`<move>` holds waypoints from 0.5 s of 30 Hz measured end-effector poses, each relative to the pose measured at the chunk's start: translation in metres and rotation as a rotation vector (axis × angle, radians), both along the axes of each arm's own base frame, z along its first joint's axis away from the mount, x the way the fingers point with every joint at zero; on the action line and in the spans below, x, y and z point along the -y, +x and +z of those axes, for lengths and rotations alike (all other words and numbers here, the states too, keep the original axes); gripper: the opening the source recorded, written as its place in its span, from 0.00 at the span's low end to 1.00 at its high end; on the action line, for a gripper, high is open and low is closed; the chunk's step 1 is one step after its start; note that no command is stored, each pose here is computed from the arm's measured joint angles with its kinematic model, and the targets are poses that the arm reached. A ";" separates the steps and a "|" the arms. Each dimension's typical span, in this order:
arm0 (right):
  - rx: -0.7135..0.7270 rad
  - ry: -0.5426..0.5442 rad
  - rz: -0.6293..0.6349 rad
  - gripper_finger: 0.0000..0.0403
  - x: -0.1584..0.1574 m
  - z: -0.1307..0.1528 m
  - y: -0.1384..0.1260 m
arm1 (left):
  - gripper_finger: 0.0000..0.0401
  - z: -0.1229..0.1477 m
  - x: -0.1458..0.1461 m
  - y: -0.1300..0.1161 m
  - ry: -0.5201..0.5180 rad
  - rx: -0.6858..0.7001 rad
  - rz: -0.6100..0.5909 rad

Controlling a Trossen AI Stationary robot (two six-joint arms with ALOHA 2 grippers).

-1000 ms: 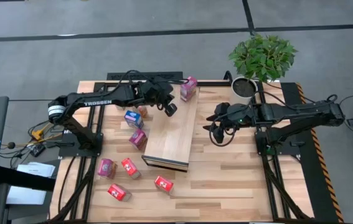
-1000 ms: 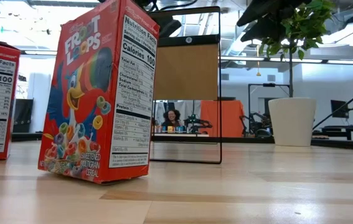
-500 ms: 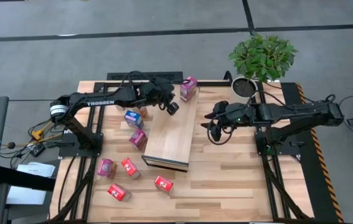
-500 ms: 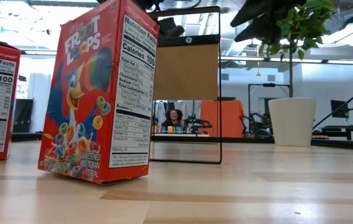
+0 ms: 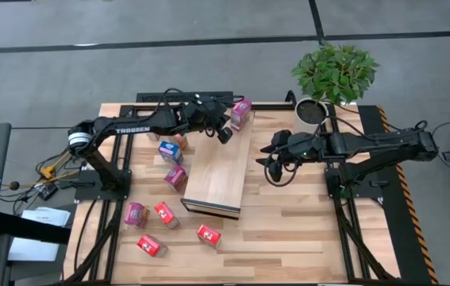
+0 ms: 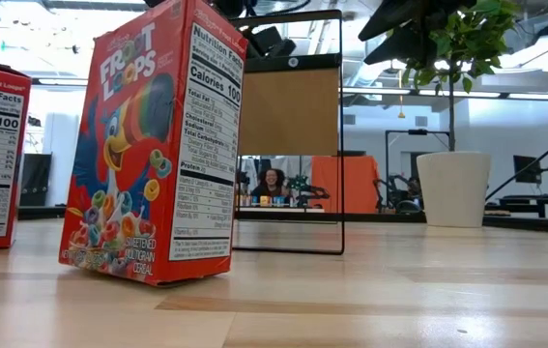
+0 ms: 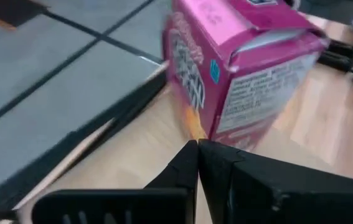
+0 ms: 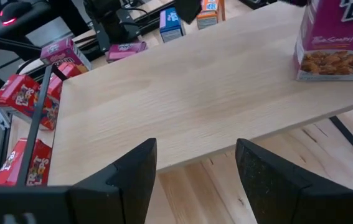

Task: Stack cereal on shelf
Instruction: Put the top purple cereal box on the shelf

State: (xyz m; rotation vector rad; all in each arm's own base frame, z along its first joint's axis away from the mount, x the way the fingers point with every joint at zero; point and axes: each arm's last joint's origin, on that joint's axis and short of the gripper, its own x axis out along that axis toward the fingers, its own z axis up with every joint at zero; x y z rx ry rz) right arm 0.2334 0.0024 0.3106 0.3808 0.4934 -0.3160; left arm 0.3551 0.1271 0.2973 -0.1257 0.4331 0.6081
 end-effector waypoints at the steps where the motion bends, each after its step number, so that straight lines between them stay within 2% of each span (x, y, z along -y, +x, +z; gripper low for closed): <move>1: 0.000 0.000 0.000 0.61 0.000 0.000 0.000 | 0.00 0.001 -0.001 0.004 0.008 0.032 0.003; 9: -0.003 -0.001 0.013 0.61 -0.002 0.000 0.000 | 0.00 -0.007 0.002 0.007 -0.025 0.018 -0.003; 15: -0.003 -0.004 0.014 0.61 -0.002 0.000 0.000 | 0.00 -0.010 0.002 0.002 -0.041 -0.042 0.009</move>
